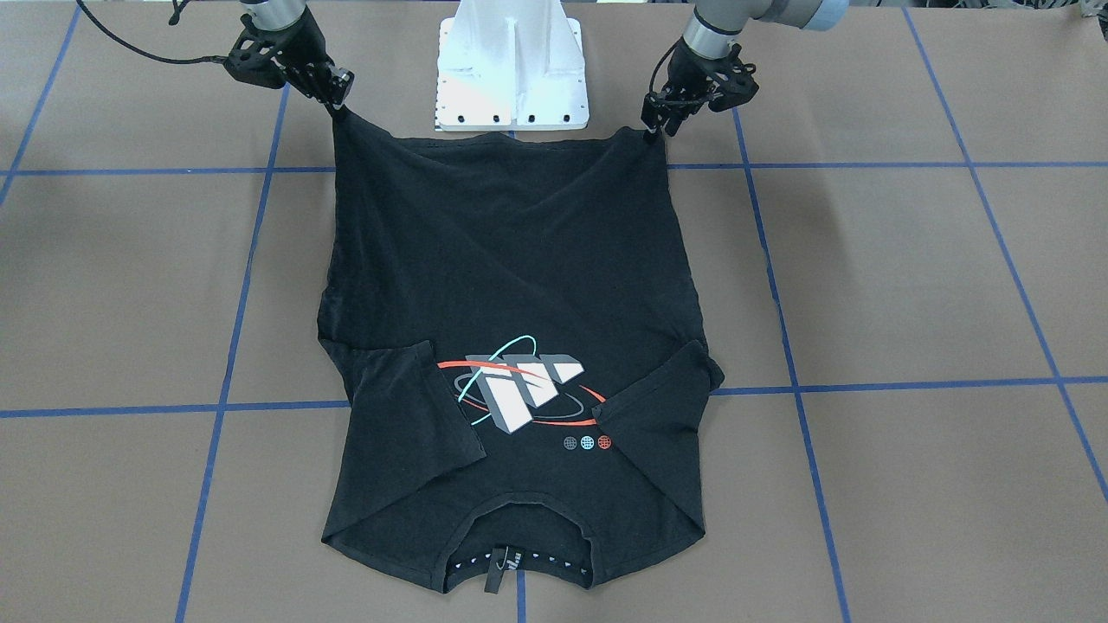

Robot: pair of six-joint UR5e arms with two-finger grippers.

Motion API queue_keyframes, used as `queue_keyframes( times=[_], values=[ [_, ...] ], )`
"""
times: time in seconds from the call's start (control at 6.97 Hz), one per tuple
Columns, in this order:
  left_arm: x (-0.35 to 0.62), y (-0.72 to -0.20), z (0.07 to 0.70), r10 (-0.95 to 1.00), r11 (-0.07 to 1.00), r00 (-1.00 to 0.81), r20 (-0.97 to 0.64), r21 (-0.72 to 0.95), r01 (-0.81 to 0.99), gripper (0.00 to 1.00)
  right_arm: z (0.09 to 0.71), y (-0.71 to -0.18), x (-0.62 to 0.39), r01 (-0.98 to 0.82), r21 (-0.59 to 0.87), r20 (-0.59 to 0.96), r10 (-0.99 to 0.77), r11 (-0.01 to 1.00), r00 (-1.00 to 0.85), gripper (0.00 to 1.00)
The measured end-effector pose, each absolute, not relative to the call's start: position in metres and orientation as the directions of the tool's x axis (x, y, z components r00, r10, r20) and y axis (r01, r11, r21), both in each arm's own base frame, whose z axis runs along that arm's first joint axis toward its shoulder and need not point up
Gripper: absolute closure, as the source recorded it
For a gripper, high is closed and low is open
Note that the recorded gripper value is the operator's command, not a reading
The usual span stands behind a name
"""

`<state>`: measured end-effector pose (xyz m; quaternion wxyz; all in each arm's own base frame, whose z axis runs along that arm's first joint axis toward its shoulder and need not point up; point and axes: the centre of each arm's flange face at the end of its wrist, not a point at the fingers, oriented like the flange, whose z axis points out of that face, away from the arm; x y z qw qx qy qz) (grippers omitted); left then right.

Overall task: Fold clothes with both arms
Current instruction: 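Move the left gripper to the other hem corner and grasp both hem corners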

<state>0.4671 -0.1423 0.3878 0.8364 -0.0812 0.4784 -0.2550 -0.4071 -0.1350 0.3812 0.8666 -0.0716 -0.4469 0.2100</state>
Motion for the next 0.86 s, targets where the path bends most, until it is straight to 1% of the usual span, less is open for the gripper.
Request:
queue_keyframes(
  times=[0.43,0.86],
  values=[
    [0.460,-0.144,0.375,-0.508,0.855,0.395,-0.766,-0.390,0.343,1.00,0.381,-0.135,-0.407,-0.300,-0.312,0.745,0.428,0.902,0.512,1.00],
    [0.414,-0.141,0.352,-0.508,0.858,0.399,-0.763,-0.405,0.317,1.00,0.370,-0.140,-0.396,-0.297,-0.324,0.752,0.435,0.898,0.495,1.00]
  ],
)
